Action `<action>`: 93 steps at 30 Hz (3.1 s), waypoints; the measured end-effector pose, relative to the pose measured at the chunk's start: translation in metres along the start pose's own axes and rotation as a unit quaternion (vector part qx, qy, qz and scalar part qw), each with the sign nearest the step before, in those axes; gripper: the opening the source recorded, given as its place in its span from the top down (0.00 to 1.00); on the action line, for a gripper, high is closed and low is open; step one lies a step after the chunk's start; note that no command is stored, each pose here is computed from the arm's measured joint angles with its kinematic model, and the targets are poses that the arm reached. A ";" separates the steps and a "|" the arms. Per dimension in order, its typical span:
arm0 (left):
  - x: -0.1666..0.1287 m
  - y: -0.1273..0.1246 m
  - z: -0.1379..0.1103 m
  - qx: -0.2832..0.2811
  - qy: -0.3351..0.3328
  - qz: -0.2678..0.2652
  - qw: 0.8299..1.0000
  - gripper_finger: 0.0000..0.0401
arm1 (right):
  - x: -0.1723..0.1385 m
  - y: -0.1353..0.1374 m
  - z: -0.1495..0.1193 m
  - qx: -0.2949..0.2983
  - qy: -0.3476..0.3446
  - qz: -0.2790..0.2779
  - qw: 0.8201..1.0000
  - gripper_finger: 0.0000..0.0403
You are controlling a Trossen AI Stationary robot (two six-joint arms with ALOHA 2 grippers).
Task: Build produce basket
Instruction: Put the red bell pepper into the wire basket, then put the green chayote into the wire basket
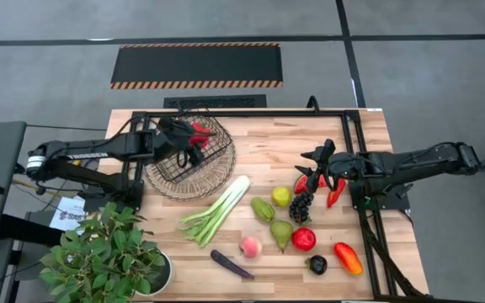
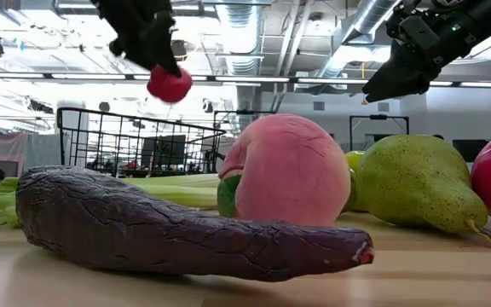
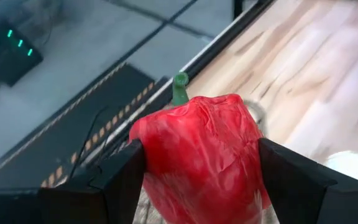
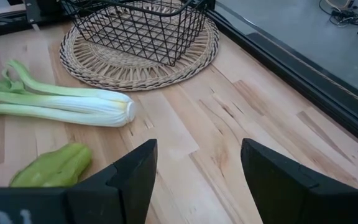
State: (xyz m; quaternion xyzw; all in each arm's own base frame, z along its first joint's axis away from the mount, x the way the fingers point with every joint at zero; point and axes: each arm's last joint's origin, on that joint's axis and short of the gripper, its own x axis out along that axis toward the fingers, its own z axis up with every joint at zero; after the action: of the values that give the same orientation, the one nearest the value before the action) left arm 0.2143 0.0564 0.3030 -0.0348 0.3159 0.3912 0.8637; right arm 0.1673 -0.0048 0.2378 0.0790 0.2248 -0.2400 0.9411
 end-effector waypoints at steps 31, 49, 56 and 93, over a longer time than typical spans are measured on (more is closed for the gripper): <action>0.065 0.041 -0.004 -0.119 0.072 0.064 0.988 0.34 | 0.000 0.000 0.000 0.000 0.000 0.000 1.000 0.37; 0.092 0.033 -0.015 -0.127 0.124 0.075 0.981 0.34 | 0.000 0.000 -0.001 -0.005 0.002 -0.001 1.000 0.37; 0.109 0.026 -0.024 -0.112 0.159 0.072 0.978 0.34 | 0.000 0.000 -0.001 -0.006 0.004 -0.001 1.000 0.37; 0.118 0.027 -0.027 -0.061 0.164 0.120 0.977 0.10 | 0.000 -0.001 -0.003 -0.010 0.012 -0.004 1.000 0.37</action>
State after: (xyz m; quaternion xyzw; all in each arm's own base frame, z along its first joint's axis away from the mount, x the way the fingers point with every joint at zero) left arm 0.2396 0.1434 0.2189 -0.1124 0.4306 0.4995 0.7432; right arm 0.1660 -0.0050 0.2355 0.0717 0.2386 -0.2404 0.9382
